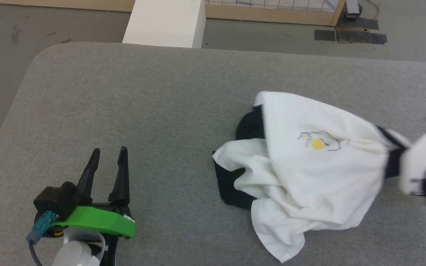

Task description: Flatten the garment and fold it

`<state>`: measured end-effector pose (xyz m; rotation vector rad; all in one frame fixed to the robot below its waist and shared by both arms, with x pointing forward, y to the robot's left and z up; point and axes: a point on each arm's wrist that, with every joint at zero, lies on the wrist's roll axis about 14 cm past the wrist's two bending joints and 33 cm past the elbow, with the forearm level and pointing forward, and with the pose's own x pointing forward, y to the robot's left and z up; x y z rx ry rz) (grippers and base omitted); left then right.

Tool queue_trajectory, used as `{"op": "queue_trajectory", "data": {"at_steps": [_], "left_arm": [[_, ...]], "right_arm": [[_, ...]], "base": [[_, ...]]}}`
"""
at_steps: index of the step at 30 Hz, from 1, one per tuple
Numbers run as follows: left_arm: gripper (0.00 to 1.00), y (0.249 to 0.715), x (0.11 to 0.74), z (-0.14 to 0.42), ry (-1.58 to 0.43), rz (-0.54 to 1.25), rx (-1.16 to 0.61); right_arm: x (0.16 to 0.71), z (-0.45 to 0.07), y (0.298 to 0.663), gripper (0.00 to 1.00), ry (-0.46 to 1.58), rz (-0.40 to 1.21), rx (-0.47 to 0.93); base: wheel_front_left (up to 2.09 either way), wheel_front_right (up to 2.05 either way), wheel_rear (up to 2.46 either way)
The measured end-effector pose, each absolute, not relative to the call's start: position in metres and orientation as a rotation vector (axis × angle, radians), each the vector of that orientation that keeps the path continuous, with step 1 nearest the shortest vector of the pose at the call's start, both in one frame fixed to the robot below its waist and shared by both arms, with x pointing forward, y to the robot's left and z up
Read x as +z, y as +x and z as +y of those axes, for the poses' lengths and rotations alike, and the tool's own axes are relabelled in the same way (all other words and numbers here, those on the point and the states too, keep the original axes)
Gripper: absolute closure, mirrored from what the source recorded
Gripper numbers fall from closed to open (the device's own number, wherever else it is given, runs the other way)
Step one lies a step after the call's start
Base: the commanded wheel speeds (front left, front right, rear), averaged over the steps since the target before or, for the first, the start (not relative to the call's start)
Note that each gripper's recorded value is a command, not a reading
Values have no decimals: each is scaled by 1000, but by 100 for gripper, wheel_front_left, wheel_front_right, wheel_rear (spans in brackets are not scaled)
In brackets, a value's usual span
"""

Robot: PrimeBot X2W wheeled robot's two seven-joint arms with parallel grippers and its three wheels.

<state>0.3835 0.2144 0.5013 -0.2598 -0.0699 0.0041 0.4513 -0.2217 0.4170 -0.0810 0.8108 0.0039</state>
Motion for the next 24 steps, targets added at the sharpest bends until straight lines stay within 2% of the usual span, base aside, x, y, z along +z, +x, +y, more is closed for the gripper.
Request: {"op": "queue_trajectory", "data": {"at_steps": [4, 7, 11, 12, 16, 20, 22, 24], "left_arm": [[0, 383, 501, 214, -262, -70, 0], [0, 383, 502, 213, -263, -70, -4], [0, 384, 501, 209, -267, -67, -16], [0, 385, 501, 208, -268, -68, -18], [0, 386, 502, 203, -274, -70, -33], [0, 391, 510, 196, -290, -86, -58], [0, 402, 522, 186, -325, -100, -89], [0, 412, 531, 172, -341, -97, -130]], "right_arm": [[437, -297, 441, 100, -92, 798, -219], [432, -322, 420, 100, -80, 839, -304], [415, -325, 395, 100, -43, 896, -346], [418, -325, 396, 0, -35, 868, -349], [453, -316, 420, 0, 29, 635, -336], [520, -306, 444, 0, 101, 265, -301], [559, -296, 443, 0, 148, 56, -262], [569, -296, 432, 0, 156, -22, -262]], "base": [[0, 0, 0], [0, 0, 0], [0, 0, 0], [0, 0, 0], [0, 0, 0], [0, 0, 0], [0, 0, 0], [0, 0, 0]]}}
